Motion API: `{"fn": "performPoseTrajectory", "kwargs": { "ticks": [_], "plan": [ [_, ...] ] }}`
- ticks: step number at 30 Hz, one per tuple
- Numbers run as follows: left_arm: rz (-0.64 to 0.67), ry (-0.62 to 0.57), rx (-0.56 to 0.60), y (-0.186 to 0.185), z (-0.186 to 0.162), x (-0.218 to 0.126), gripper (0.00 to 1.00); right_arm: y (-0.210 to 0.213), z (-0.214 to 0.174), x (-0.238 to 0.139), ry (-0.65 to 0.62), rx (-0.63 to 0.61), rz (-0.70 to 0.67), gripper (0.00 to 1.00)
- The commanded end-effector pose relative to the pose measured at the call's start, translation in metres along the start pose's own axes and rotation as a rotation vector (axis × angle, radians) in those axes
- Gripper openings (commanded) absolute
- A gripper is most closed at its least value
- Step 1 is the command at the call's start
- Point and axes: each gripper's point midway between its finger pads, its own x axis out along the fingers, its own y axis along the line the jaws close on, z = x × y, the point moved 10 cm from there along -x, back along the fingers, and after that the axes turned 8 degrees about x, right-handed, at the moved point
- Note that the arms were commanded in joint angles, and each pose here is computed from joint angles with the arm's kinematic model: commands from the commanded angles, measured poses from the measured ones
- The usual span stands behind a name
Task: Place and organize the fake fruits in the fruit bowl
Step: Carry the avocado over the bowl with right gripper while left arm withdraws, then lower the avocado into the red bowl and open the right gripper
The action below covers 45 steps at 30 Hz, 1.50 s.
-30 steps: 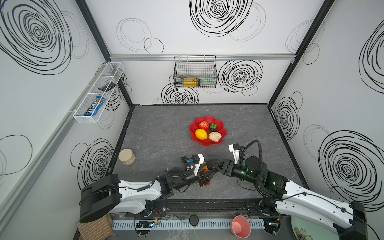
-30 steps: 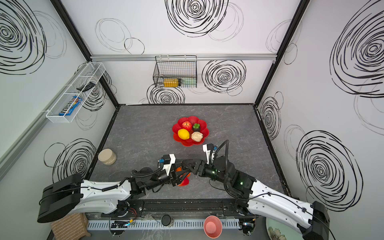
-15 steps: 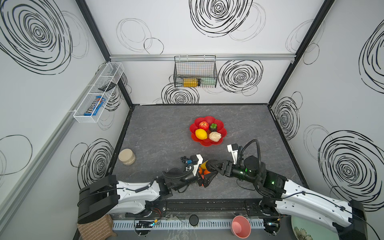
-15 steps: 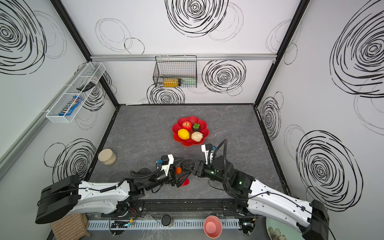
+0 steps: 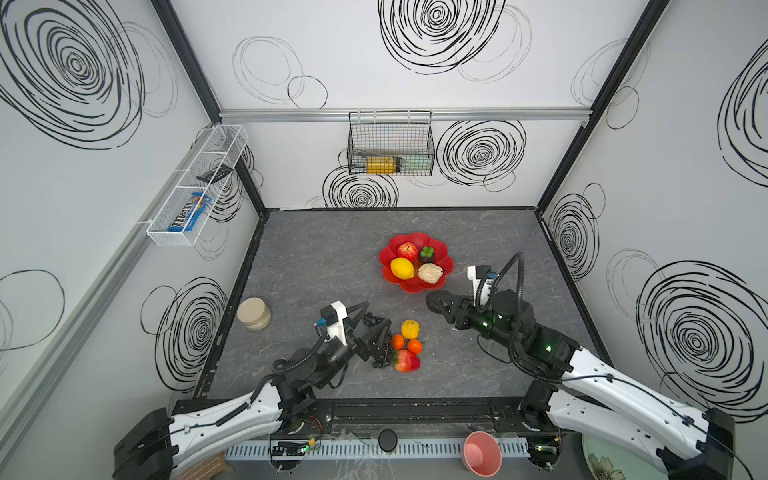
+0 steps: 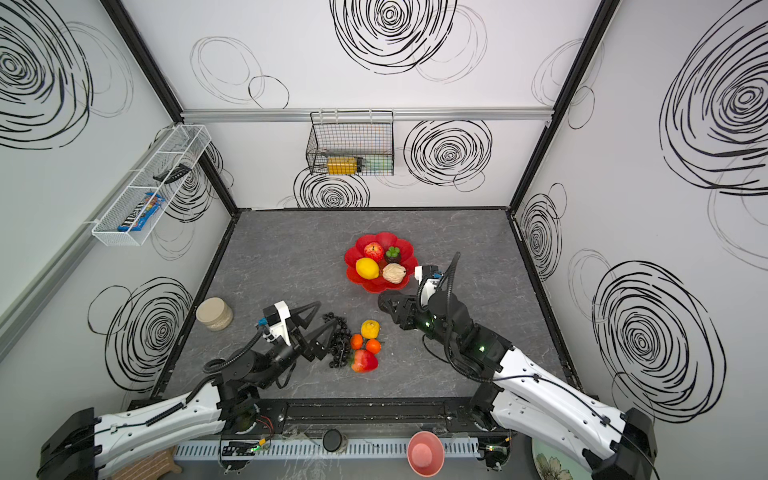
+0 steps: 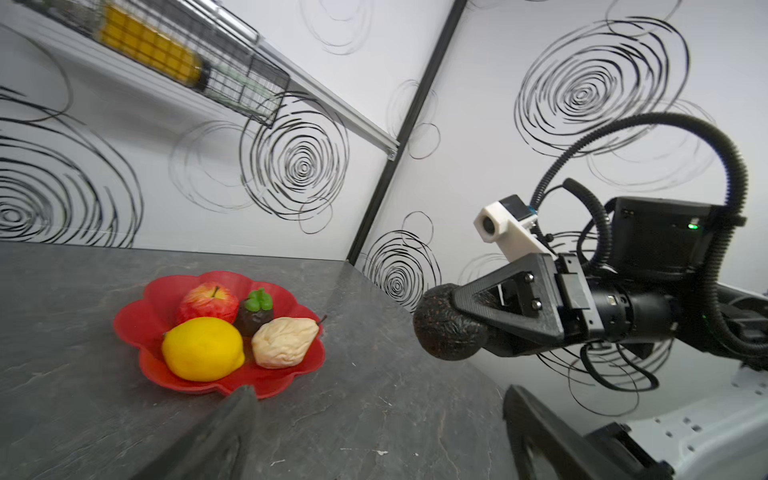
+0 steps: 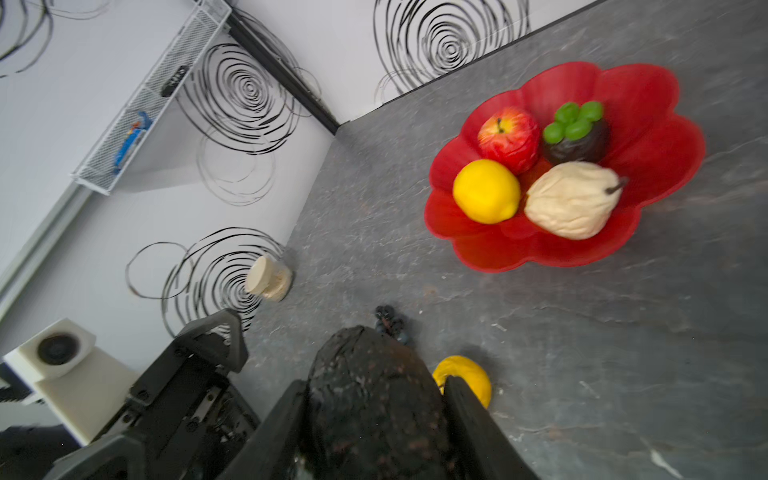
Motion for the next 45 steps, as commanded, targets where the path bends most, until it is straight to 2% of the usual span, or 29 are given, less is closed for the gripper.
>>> {"fn": "performPoseTrajectory", "kwargs": {
  "ticks": [1,5,20,28,33,45],
  "plan": [
    [0.117,0.044,-0.094,0.022,-0.017,-0.008,0.96,-0.003,0.014,0.012,-0.01,-0.113,-0.068,0.51],
    [0.174,0.059,-0.112,0.034,-0.025,-0.012,0.96,-0.006,0.021,0.038,0.007,-0.188,-0.147,0.51],
    [0.16,0.052,-0.142,0.042,-0.029,-0.015,0.96,-0.018,0.031,0.135,0.104,-0.367,-0.387,0.52],
    [0.157,0.046,-0.158,0.046,-0.029,-0.016,0.96,-0.026,0.021,0.18,0.252,-0.383,-0.496,0.52],
    [0.155,0.045,-0.163,0.047,-0.03,-0.017,0.96,-0.031,0.009,0.199,0.287,-0.435,-0.563,0.53],
    [0.153,0.041,-0.168,0.048,-0.03,-0.018,0.96,-0.039,0.004,0.215,0.292,-0.472,-0.623,0.55]
  ]
}}
